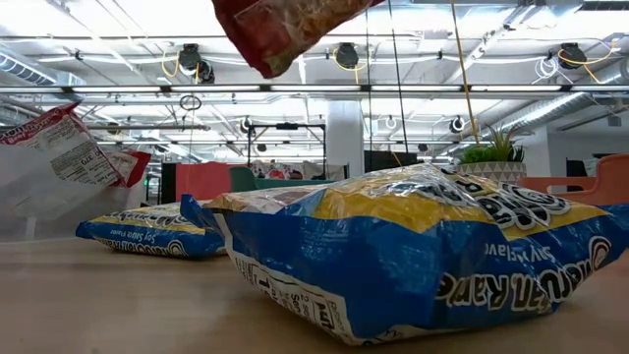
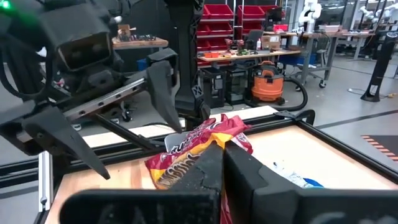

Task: Sort Maruchan noodles
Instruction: Put the red noodle pack into the transparent bin

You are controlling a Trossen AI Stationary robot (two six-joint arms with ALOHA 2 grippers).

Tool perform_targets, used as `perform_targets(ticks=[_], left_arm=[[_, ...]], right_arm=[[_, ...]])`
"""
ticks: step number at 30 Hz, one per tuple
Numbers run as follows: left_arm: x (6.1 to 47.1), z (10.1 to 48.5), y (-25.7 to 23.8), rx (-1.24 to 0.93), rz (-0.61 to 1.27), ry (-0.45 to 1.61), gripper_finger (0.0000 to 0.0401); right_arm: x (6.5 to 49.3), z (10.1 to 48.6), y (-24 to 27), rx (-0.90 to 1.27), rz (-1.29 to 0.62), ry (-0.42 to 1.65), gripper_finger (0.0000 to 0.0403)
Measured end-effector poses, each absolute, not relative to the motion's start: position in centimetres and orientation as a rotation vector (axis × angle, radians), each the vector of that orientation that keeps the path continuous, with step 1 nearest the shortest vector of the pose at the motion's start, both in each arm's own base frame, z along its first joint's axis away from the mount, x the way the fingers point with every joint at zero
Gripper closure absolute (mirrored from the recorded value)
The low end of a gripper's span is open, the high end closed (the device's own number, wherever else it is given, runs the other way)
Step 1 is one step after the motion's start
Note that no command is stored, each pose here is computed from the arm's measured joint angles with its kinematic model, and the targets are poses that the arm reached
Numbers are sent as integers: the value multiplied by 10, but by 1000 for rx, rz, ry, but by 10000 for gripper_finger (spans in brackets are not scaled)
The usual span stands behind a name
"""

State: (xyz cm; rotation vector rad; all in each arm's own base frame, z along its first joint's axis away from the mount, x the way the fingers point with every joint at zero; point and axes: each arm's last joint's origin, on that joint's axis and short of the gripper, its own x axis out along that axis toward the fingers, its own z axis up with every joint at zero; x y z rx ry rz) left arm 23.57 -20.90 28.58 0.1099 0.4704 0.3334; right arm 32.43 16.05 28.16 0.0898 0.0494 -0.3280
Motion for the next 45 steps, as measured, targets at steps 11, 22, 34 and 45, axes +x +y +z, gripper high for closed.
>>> perform_targets(ticks=[11, 22, 34, 45], left_arm=[[255, 275, -203, 115, 389, 473, 16], [263, 277, -201, 107, 338, 480, 22], [269, 278, -200, 87, 228, 531, 180], [270, 277, -200, 107, 205, 546, 287]], right_arm=[[338, 272, 165, 79, -298, 2, 403], [340, 283, 173, 88, -183, -13, 403], [339, 284, 175, 74, -177, -18, 403], [339, 283, 176, 64, -172, -8, 403]])
